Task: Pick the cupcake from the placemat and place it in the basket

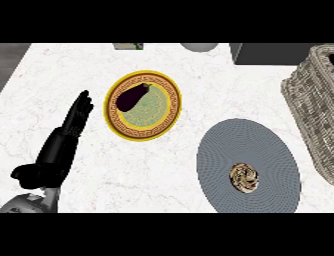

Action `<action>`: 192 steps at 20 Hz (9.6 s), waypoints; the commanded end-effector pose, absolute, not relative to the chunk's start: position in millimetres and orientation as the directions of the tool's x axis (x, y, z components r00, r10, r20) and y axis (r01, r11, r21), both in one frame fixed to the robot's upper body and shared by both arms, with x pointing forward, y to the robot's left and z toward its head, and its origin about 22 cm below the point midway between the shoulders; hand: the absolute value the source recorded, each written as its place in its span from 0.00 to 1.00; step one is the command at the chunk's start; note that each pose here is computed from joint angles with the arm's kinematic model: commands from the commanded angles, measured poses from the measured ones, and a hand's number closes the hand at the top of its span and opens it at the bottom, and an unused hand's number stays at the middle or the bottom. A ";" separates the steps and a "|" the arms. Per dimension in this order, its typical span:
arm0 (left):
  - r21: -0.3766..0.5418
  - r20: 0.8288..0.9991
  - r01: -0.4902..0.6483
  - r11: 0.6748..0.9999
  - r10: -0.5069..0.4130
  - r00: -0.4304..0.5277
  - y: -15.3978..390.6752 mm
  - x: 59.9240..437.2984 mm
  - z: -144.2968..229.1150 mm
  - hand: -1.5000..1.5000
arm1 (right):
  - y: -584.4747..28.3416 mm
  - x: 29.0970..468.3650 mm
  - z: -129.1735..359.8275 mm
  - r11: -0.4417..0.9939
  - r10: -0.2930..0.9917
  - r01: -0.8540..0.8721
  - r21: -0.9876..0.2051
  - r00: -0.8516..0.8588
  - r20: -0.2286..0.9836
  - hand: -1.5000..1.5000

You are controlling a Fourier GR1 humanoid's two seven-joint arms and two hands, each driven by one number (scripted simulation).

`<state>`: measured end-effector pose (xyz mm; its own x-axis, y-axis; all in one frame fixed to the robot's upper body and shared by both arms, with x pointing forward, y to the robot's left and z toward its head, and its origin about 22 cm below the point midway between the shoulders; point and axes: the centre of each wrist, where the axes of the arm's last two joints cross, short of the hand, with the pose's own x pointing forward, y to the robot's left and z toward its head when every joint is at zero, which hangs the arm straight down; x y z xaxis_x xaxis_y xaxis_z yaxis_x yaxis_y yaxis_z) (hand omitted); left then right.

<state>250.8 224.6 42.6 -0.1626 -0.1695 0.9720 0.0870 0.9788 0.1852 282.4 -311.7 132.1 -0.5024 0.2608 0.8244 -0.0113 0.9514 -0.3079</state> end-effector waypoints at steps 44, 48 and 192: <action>0.322 0.928 -0.029 0.946 -0.310 0.207 295.2 286.8 13.5 0.50 | -369.8 146.5 111.3 0.587 0.652 -0.360 -0.725 -0.321 0.687 0.00; 0.325 0.926 -0.003 0.946 -0.318 0.204 277.5 286.1 31.1 0.50 | -350.6 164.7 91.2 0.623 0.665 -0.271 -0.733 -0.309 0.680 0.00; 0.311 0.932 0.009 0.950 -0.307 0.191 271.4 308.6 49.3 0.50 | -448.2 362.0 222.9 0.265 0.892 0.153 -0.952 0.337 0.302 1.00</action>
<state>299.7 272.7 37.0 0.1972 -0.3025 0.9325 0.0043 0.9515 0.3077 357.1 -441.3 248.4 0.3332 0.8989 0.2846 0.1801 0.2356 -0.9550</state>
